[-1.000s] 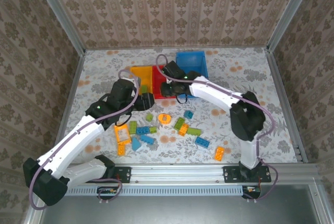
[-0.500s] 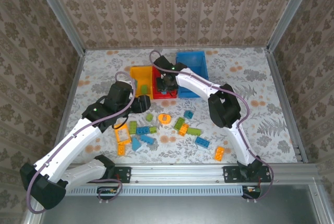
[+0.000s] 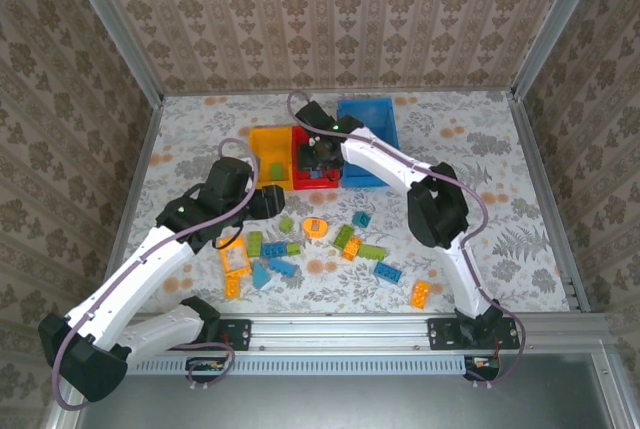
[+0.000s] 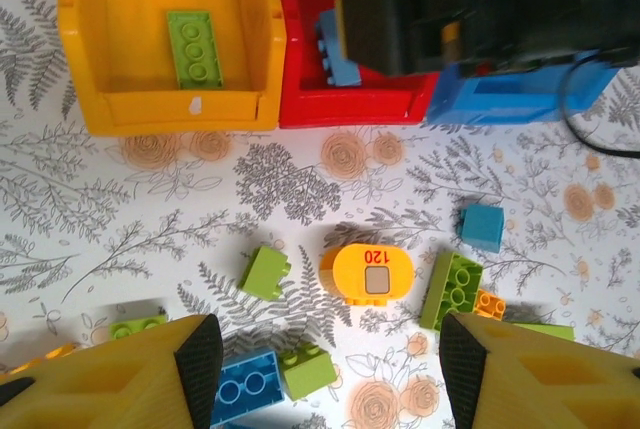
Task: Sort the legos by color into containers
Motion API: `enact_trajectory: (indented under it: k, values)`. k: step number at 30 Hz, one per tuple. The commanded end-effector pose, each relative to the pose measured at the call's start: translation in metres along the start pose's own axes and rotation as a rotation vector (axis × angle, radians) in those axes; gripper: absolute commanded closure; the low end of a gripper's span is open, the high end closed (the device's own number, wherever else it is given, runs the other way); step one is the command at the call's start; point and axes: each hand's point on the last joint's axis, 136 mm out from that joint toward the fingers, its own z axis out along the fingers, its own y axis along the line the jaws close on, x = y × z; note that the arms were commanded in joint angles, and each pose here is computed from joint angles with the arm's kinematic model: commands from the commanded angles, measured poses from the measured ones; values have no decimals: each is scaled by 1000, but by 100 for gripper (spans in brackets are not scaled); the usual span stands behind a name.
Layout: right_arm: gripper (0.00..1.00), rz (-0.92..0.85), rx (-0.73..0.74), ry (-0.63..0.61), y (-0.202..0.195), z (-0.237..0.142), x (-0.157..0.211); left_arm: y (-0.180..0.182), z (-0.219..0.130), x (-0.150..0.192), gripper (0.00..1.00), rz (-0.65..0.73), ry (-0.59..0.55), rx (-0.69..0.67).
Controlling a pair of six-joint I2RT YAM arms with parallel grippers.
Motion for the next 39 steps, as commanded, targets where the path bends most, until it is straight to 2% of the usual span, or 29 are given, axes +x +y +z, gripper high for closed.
enact_trajectory:
  k: [1, 7, 11, 15, 20, 24, 28, 35, 39]
  values:
    - [46, -69, -62, -131, 19, -58, -18, 15, -5, 6, 38, -32, 14, -52]
    - [45, -171, -189, -156, 39, -80, 16, 36, -14, 16, 38, -86, 36, -116]
    - [42, -257, -345, -145, 62, -95, 50, 67, -17, 41, 39, -172, 125, -231]
    - [42, -331, -481, -51, 86, -101, 90, 88, -24, 58, 40, -227, 168, -299]
    - [42, -394, -596, 100, 137, -86, 140, 108, -50, 65, 43, -304, 121, -394]
    - [49, -391, -589, 179, 169, -61, 159, 115, -71, 73, 44, -368, 87, -422]
    - [53, -370, -510, 230, 188, -32, 171, 120, -95, 79, 45, -391, 40, -421]
    - [60, -312, -320, 294, 189, 11, 183, 116, -137, 67, 44, -358, -120, -332]
    - [62, -302, -284, 287, 194, 23, 181, 116, -147, 71, 44, -342, -121, -326]
